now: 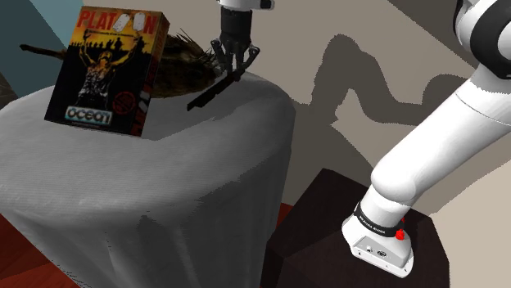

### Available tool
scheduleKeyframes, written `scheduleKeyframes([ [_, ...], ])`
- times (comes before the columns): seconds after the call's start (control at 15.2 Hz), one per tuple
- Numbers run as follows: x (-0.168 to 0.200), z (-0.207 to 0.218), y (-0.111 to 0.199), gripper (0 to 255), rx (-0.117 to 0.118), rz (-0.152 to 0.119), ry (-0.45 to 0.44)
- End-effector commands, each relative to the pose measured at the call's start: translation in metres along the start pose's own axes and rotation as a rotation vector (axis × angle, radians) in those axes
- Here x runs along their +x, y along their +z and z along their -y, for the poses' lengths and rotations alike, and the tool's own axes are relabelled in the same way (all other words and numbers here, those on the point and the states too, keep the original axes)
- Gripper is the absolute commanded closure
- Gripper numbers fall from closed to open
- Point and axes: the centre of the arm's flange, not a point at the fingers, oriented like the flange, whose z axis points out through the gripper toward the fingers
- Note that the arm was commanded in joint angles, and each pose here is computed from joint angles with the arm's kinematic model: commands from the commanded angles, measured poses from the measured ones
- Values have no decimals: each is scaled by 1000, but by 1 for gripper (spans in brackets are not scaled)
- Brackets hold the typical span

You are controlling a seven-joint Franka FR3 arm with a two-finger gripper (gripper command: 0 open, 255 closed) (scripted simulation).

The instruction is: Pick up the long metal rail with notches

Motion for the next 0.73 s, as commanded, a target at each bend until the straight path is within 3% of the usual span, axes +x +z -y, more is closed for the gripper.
scheduleKeyframes([
  [0.0, 0, 0, -12, 255, 0, 0, 0],
  [0.66, 2, 3, -55, 255, 0, 0, 0],
])
